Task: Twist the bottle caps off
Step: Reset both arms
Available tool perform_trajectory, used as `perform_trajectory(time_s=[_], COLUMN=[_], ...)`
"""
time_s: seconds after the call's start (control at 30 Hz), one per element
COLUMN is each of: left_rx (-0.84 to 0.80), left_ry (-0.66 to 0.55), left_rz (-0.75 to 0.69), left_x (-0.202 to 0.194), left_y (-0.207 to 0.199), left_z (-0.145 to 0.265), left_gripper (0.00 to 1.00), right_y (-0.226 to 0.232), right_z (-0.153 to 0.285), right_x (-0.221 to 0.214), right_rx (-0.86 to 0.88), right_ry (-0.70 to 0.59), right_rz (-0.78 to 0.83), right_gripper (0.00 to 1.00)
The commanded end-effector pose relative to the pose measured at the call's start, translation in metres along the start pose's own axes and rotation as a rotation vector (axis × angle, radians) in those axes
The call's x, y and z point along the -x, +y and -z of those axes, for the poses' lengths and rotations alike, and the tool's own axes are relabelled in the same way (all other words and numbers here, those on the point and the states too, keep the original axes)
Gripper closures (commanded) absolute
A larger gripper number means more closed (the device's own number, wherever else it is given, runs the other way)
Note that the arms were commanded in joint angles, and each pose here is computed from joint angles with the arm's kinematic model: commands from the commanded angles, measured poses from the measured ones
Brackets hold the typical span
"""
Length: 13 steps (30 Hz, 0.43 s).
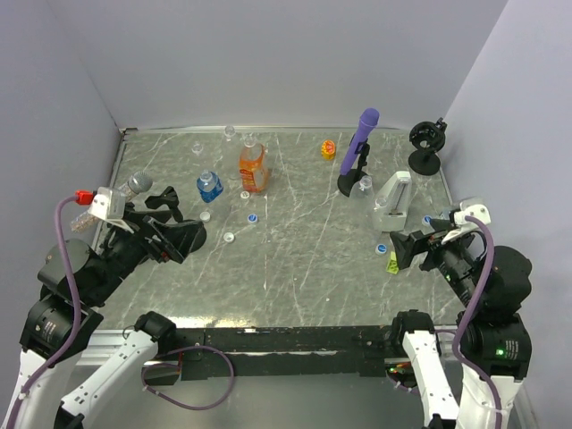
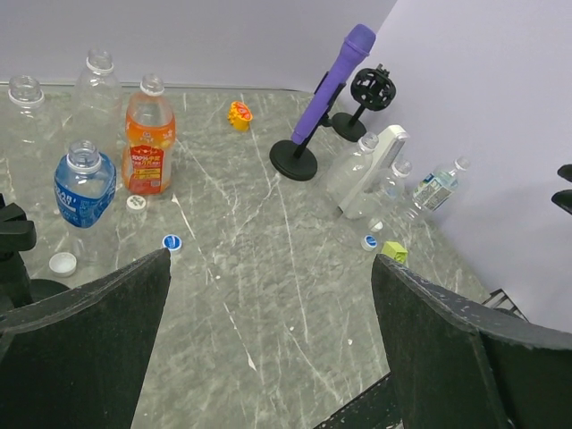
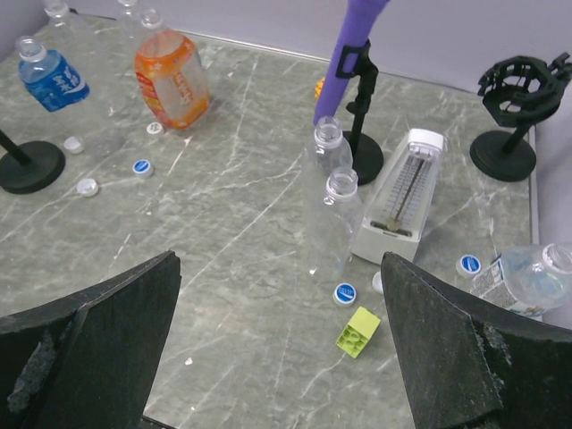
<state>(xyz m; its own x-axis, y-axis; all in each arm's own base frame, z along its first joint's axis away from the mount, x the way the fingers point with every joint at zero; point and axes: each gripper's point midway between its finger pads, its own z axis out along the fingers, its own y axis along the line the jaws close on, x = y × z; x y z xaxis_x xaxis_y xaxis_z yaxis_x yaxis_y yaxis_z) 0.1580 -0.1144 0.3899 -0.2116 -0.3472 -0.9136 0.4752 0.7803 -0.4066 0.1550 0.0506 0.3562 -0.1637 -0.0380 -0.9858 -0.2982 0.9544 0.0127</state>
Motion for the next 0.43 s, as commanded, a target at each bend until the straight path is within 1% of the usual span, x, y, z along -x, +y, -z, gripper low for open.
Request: perform_trajectory(time_s=[0.0,0.4], left_rx=[-0.004,-0.015], left_ry=[-0.025,-0.013], left_rz=[0.011,0.028], left_x=[0.008,-0.003], left_y=[-0.003,-0.001], left_z=[0.003,-0.003], left_gripper=[0.03,0.03], right_y=[-0.008,-0.012], right_z=[-0.001,-0.019], right_x=[0.003,0.000], right_rx=[-0.051,-0.031], right_ry=[-0.035,-0.036], right_rz=[-0.021,-0.006], right_gripper=[0.01,0.01])
